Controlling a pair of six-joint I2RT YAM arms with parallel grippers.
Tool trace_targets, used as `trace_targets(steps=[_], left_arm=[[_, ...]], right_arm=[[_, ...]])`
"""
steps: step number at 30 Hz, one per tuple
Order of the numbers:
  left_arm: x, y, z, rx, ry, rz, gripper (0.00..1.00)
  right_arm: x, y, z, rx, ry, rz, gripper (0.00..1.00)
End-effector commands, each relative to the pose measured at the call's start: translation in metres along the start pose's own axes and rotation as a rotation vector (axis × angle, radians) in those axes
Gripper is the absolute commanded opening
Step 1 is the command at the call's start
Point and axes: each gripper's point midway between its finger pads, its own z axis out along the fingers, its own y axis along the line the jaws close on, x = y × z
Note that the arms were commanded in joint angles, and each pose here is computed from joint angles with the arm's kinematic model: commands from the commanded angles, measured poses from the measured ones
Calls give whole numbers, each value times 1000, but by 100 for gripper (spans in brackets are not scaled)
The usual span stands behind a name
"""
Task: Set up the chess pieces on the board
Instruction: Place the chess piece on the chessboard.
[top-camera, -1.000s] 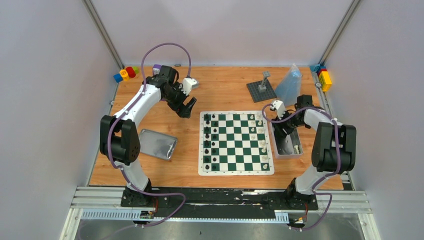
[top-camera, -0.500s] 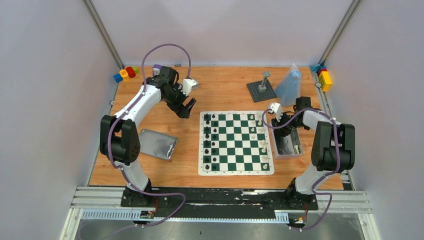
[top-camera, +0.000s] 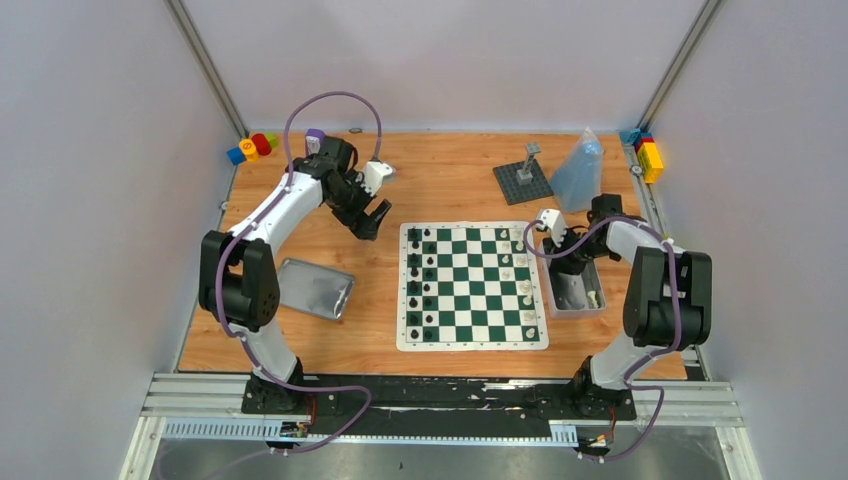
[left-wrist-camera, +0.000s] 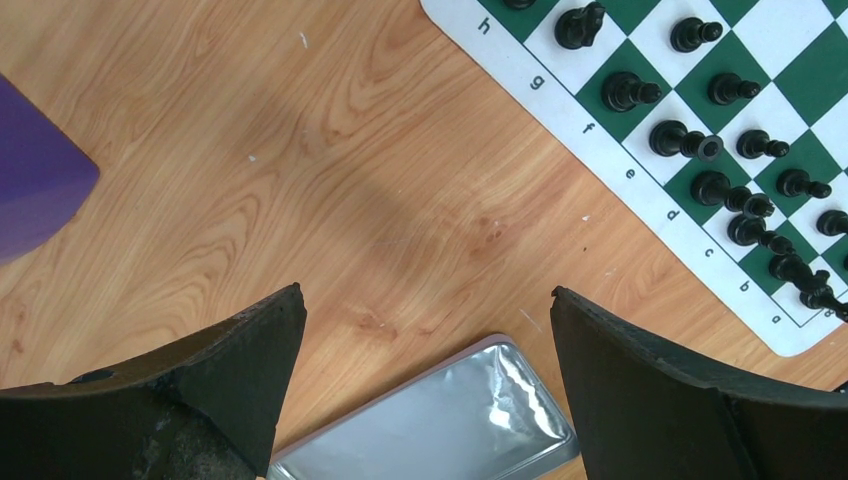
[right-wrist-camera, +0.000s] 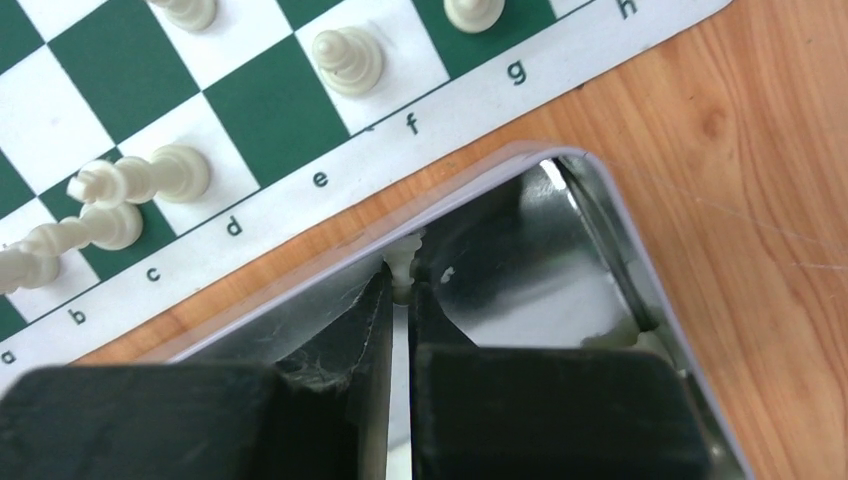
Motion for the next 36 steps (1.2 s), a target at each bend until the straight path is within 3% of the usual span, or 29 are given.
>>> trace_targets(steps=[1, 13, 22, 36], left_arm=[[-9, 0, -19, -31, -59, 16, 100], [-11, -1, -32, -78, -94, -22, 100], [-15, 15, -64, -214, -106, -130, 100], [-10, 15, -95, -269, -157, -181, 100]], right_arm=[[-1, 9, -18, 8, 45, -20, 0], [-22, 23, -55, 67, 138, -35, 0], [-81, 75, -40, 97, 339, -357, 0], [-88, 109, 13, 77, 673, -657, 4]])
